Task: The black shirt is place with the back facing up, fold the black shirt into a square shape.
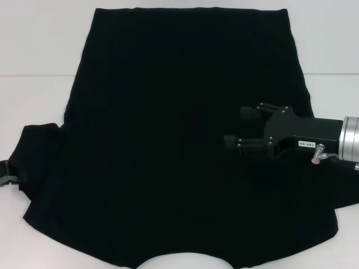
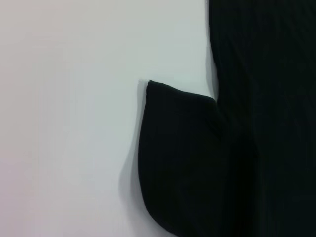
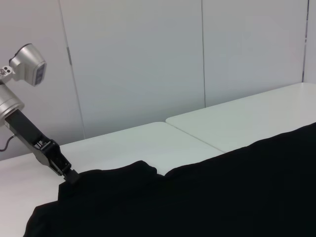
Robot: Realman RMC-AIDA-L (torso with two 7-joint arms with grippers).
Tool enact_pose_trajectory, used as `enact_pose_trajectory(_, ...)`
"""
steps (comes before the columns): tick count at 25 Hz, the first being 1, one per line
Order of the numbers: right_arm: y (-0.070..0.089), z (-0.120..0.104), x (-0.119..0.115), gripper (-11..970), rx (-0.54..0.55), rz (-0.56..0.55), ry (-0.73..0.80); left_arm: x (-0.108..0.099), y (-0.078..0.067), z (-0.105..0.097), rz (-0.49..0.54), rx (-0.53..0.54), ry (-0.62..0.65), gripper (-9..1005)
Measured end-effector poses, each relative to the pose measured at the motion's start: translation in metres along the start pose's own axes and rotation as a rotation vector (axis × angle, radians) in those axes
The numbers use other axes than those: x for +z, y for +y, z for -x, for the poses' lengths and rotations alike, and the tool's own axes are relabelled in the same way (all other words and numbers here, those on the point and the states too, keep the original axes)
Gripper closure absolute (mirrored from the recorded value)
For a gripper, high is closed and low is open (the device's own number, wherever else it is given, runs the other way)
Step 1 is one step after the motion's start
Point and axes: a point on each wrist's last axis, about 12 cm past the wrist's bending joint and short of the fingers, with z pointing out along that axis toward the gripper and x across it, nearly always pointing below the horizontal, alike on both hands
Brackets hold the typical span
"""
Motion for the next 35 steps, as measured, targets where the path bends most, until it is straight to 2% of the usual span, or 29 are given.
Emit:
enact_pose_trajectory(11,0.000,0.001,0.003,34,0.002,-0.008,0.001,0.000,0.004,0.004,0.035,0.035,-0.028,997)
enact_pose_trajectory(25,0.001,0.000,0.010,34,0.056,-0.030,-0.061,-0.006,0.016,0.019,0.135,0.089,-0.138,996)
enact_pose_trajectory(35,0.002,-0.001,0.011,35,0.067,-0.030,-0.068,-0.005,0.014,0.030,0.167,0.119,-0.178,997)
